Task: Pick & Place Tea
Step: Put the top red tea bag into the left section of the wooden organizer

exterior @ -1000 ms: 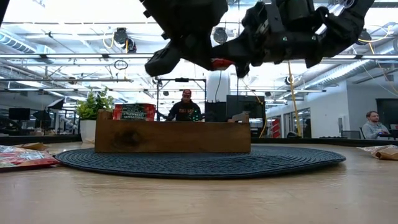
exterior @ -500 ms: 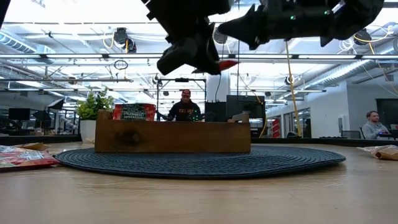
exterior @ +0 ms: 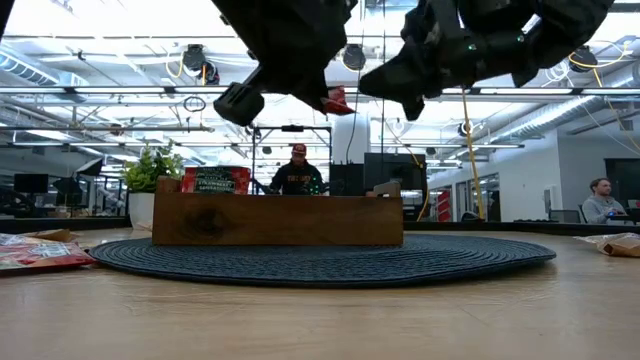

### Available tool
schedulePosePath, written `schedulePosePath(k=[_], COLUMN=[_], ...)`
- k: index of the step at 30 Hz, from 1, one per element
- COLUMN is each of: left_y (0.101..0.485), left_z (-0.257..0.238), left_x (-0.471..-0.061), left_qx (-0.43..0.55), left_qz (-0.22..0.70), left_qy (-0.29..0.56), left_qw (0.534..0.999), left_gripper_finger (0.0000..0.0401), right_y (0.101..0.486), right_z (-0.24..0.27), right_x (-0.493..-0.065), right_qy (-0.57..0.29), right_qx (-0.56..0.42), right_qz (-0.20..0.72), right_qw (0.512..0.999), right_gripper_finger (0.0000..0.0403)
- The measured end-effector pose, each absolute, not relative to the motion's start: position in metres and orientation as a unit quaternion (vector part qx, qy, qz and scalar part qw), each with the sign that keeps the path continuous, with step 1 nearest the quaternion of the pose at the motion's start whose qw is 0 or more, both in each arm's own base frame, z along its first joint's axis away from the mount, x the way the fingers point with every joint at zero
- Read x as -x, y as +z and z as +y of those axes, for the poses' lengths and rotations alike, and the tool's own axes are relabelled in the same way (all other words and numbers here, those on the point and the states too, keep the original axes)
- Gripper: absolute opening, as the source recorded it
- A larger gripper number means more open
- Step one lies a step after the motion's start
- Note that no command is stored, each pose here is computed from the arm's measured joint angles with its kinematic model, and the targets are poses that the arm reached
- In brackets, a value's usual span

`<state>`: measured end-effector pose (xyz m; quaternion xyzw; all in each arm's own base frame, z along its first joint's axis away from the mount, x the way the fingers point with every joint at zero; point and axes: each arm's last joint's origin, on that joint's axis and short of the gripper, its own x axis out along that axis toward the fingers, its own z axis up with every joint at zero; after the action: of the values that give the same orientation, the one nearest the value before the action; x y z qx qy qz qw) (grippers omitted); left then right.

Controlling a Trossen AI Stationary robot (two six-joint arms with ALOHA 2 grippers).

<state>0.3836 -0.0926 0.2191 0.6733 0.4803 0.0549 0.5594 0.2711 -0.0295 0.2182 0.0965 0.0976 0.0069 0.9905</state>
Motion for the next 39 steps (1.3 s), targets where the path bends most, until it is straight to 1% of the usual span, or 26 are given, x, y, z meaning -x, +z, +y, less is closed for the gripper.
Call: schedulePosePath(k=[5, 8, 10, 12, 14, 17, 19, 21, 23, 24, 26, 29, 32, 35, 39], left_y=[0.221, 0.222, 0.222, 0.222, 0.222, 0.222, 0.222, 0.223, 0.223, 0.223, 0.223, 0.223, 0.223, 0.226, 0.228], left_z=[-0.094, -0.094, -0.094, -0.094, -0.094, -0.094, -0.094, -0.094, -0.095, -0.095, -0.095, -0.095, -0.096, -0.096, -0.095], left_x=[-0.384, -0.385, -0.385, -0.385, -0.385, -0.386, -0.386, -0.386, -0.386, -0.386, -0.387, -0.387, -0.389, -0.393, -0.394], left_qx=[-0.702, -0.706, -0.707, -0.707, -0.707, -0.704, -0.704, -0.703, -0.702, -0.701, -0.7, -0.693, -0.672, -0.641, -0.591], left_qz=[0.482, 0.478, 0.478, 0.478, 0.478, 0.477, 0.476, 0.475, 0.474, 0.473, 0.472, 0.467, 0.456, 0.439, 0.425], left_qy=[0.062, 0.06, 0.059, 0.058, 0.059, 0.061, 0.062, 0.064, 0.064, 0.065, 0.066, 0.062, 0.067, 0.103, 0.157], left_qw=[0.52, 0.519, 0.518, 0.518, 0.519, 0.523, 0.524, 0.526, 0.527, 0.529, 0.532, 0.546, 0.579, 0.621, 0.667], left_gripper_finger=[0.0008, 0.0008, 0.001, 0.001, 0.0008, 0.0009, 0.0012, 0.0012, 0.0008, 0.0008, 0.0009, 0.0025, 0.0045, 0.0067, 0.0116], right_y=[0.214, 0.21, 0.207, 0.202, 0.2, 0.198, 0.199, 0.202, 0.202, 0.202, 0.202, 0.2, 0.2, 0.201, 0.202], right_z=[-0.031, -0.031, -0.033, -0.035, -0.037, -0.039, -0.04, -0.04, -0.04, -0.04, -0.039, -0.038, -0.035, -0.034, -0.034], right_x=[-0.278, -0.285, -0.29, -0.295, -0.299, -0.304, -0.305, -0.306, -0.306, -0.306, -0.306, -0.306, -0.306, -0.306, -0.306], right_qy=[0.02, 0.038, 0.049, 0.055, 0.056, 0.059, 0.063, 0.064, 0.065, 0.066, 0.067, 0.066, 0.071, 0.069, 0.047], right_qx=[-0.121, -0.136, -0.148, -0.159, -0.165, -0.158, -0.153, -0.135, -0.117, -0.107, -0.095, -0.085, -0.076, -0.066, -0.055], right_qz=[0.08, 0.052, 0.038, 0.032, 0.035, 0.036, 0.034, 0.028, 0.026, 0.026, 0.026, 0.037, 0.038, 0.032, 0.025], right_qw=[0.989, 0.989, 0.987, 0.985, 0.984, 0.985, 0.986, 0.988, 0.991, 0.992, 0.993, 0.994, 0.994, 0.995, 0.997], right_gripper_finger=[0.0148, 0.0194, 0.0211, 0.0214, 0.0205, 0.0169, 0.0134, 0.0088, 0.0034, 0.0018, 0.0006, 0.0002, 0.0001, 0.0, 0.0])
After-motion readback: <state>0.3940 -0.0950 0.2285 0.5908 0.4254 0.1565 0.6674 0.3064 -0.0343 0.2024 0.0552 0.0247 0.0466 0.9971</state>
